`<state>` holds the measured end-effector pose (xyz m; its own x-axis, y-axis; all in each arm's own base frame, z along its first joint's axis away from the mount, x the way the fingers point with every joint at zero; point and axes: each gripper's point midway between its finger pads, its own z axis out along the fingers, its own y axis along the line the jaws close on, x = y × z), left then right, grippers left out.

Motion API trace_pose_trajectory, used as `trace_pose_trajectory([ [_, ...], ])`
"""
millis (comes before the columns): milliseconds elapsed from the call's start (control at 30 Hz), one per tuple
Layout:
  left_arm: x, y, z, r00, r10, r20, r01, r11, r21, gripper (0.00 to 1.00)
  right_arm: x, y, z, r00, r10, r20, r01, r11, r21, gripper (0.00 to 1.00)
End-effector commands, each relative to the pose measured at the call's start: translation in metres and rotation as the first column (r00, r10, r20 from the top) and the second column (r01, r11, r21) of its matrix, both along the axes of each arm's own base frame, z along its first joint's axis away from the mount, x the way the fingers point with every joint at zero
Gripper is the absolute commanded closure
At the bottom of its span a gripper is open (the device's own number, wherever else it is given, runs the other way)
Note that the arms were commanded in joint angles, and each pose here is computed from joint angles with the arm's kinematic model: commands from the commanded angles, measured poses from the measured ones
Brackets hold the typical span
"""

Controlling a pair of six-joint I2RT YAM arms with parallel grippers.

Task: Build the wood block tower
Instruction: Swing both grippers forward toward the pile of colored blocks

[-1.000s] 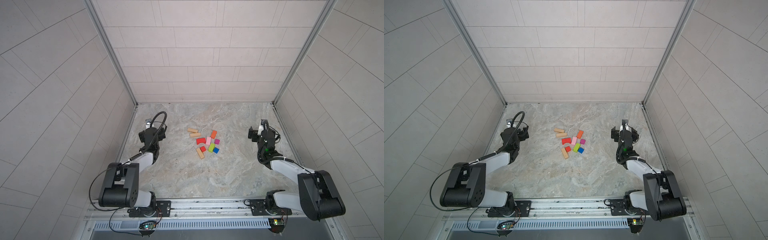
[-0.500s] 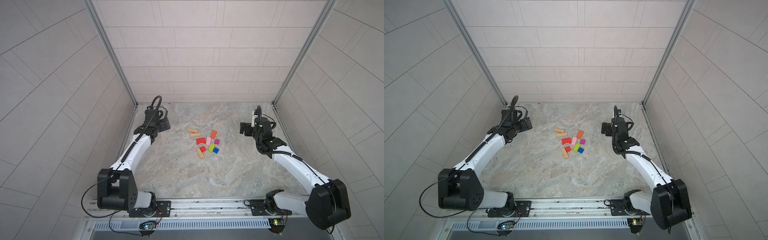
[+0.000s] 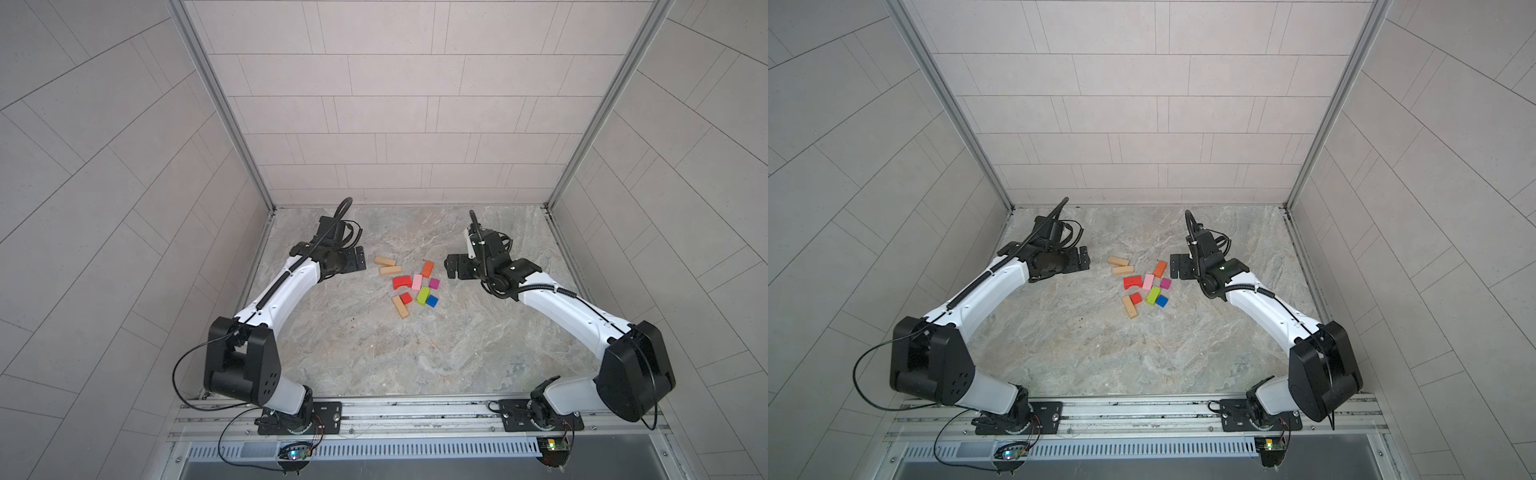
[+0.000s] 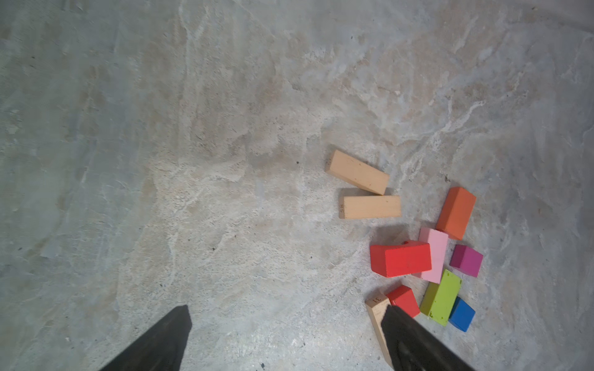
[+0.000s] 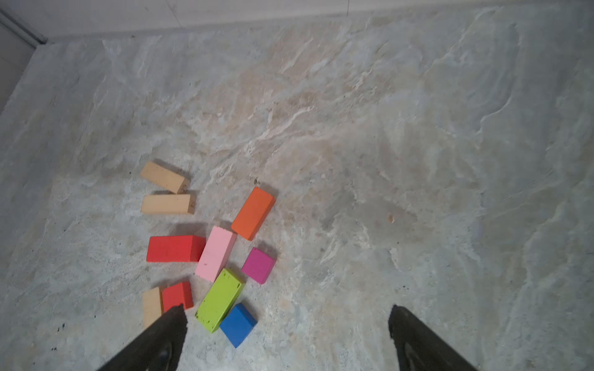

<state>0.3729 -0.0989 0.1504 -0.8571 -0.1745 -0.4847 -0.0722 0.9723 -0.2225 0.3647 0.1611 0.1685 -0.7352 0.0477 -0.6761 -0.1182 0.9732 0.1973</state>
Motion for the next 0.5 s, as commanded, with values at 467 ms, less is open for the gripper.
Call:
trace_pose_trajectory([
  [467,-0.052,-0.123,-0.029,0.829,-0.555,-0.064,0.557,0.831,0.005,0.05,-0.067,0.015,-0.009,0.968,0.209,-0.137,-0.207,0.978,0.031,0.01],
])
